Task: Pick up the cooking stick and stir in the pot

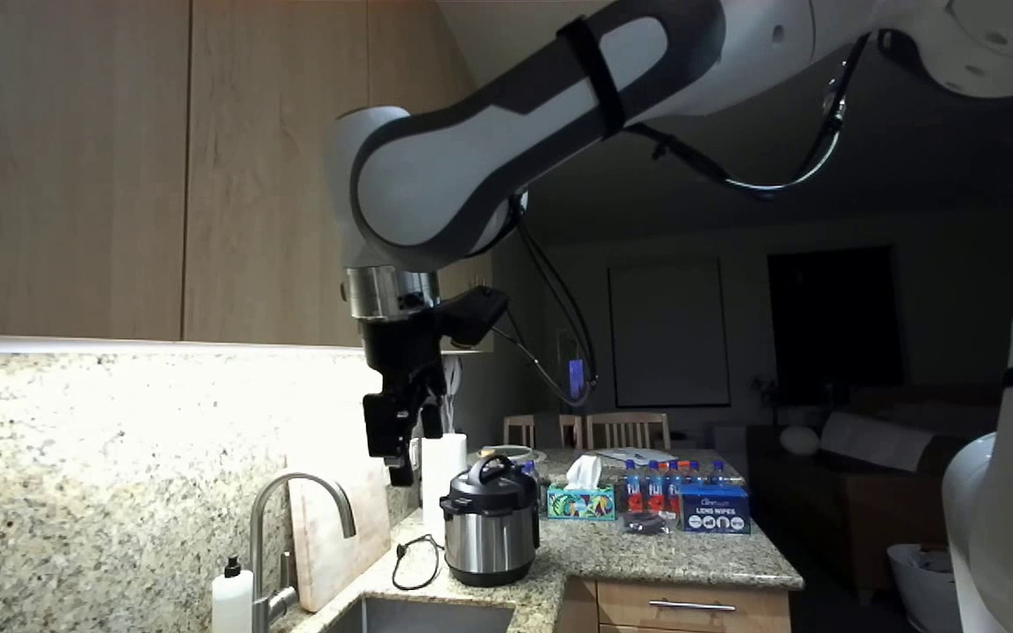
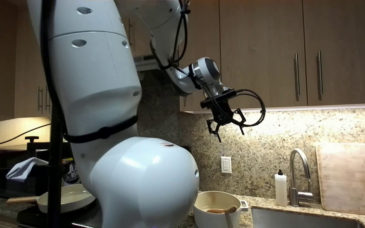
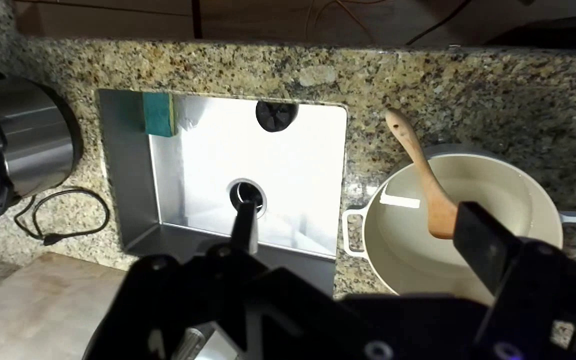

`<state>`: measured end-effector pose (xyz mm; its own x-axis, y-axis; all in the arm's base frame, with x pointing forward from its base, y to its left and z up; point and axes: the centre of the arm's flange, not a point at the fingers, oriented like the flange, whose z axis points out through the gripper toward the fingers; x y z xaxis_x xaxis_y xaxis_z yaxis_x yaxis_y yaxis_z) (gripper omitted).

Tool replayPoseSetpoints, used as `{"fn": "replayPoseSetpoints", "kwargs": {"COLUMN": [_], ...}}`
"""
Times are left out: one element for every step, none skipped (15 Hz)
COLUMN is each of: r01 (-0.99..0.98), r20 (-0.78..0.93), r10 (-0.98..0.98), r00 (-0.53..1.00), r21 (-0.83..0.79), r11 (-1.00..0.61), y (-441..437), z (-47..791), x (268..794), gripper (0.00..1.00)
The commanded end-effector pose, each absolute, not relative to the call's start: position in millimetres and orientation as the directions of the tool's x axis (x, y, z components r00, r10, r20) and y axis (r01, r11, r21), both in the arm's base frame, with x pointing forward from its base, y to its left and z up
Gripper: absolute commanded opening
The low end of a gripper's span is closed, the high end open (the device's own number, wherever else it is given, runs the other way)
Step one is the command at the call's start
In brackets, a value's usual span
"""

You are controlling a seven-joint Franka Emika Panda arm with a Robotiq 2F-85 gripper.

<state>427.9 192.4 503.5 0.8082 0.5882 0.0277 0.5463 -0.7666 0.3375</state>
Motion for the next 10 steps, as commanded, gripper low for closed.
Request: {"fn": "replayPoseSetpoints", "kwargs": {"r01": [0.546, 0.546, 0.545, 0.544, 0.543, 0.543, 0.543, 0.543, 0.543, 0.581], "r20": [0.024, 0.024, 0.027, 0.030, 0.032, 0.032, 0.032, 0.032, 0.032, 0.022], "r10": [0.586, 0.586, 0.586, 0.587, 0.587, 0.587, 0.587, 0.587, 0.587, 0.621], "r00": [0.810, 0.810, 0.810, 0.809, 0.809, 0.809, 0.809, 0.809, 0.809, 0.783], "r21": [0.335, 0.335, 0.337, 0.339, 0.339, 0.339, 0.339, 0.339, 0.339, 0.329], "r11": [-0.768, -0.768, -0.768, -0.768, -0.768, -0.768, -0.768, -0.768, -0.768, -0.744], "y": [192.3, 192.2, 192.1, 192.3, 192.4, 192.3, 192.3, 192.3, 192.3, 190.6], "z": [501.2, 501.5, 503.3, 505.4, 506.1, 506.2, 506.3, 506.3, 506.3, 499.6], "x": [429.4, 429.3, 428.5, 427.5, 427.2, 427.2, 427.2, 427.2, 427.2, 430.2], "gripper": [1.00, 1.00, 1.00, 1.00, 1.00, 1.00, 1.00, 1.00, 1.00, 1.00]}}
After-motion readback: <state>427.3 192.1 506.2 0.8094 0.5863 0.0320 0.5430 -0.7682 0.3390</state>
